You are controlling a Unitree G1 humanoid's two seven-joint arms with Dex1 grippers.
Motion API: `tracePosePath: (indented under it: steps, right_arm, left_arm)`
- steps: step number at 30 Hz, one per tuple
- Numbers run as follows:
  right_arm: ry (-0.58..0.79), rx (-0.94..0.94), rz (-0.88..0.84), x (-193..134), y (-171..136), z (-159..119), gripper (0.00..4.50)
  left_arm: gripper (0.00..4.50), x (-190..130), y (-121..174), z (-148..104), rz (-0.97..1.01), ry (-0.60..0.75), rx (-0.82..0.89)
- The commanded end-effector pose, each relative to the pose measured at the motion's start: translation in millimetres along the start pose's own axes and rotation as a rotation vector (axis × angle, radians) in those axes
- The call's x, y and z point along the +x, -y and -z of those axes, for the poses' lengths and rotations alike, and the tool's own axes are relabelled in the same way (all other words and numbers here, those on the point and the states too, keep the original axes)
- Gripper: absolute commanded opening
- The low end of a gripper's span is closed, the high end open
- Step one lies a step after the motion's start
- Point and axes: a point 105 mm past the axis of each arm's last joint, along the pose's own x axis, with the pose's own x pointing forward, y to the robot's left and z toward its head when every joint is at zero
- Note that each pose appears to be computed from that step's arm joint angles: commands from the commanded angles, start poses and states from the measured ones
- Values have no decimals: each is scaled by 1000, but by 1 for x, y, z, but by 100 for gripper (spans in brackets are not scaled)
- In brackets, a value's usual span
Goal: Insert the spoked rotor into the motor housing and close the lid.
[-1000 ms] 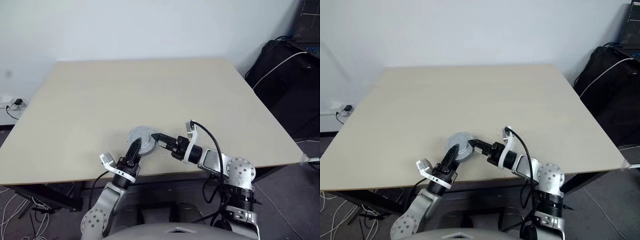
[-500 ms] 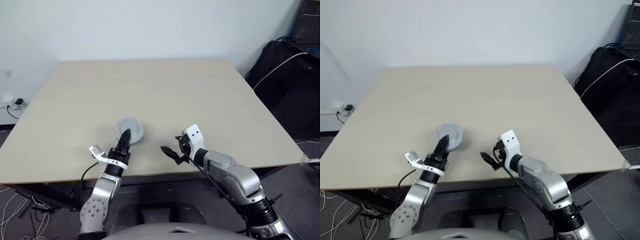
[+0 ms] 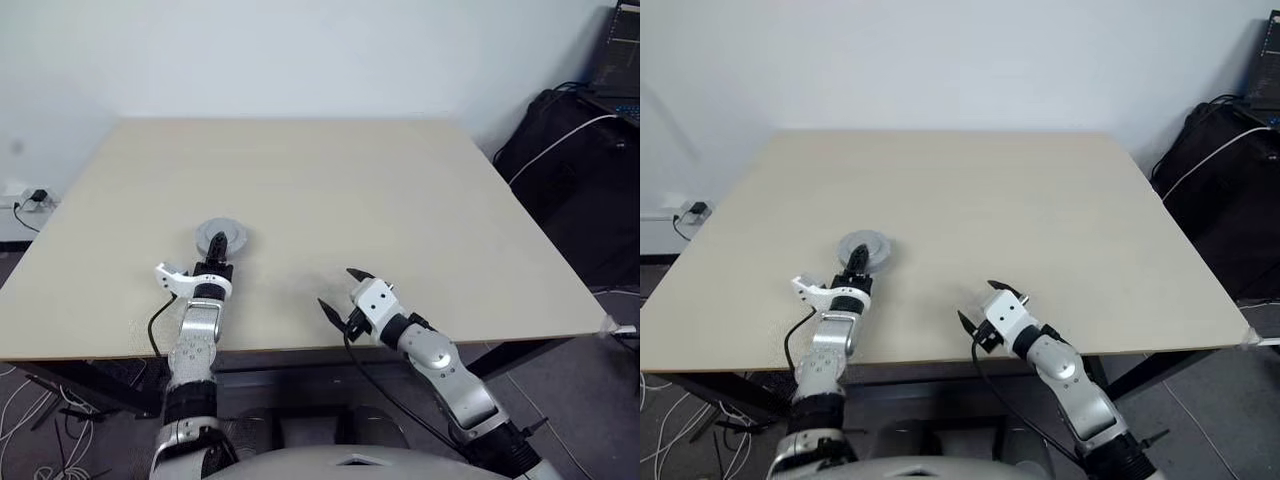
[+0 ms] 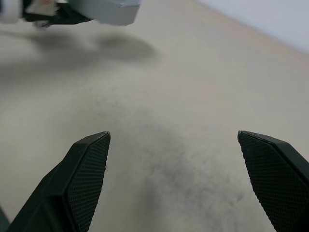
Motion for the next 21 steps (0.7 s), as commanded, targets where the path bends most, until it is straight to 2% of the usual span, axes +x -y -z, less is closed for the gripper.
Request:
tracePosePath:
  steps: [1, 12, 21]
  right_arm:
    - [38, -4, 42, -1, 7, -10, 450]
    - [32, 3, 58, -2, 6, -8, 450]
    - [20, 10, 44, -3, 2, -6, 450]
  left_arm:
    - [209, 19, 23, -1, 62, 7, 13]
    - [209, 58, 10, 5, -78, -59, 98]
    - [209, 61, -10, 11, -203, -95, 101]
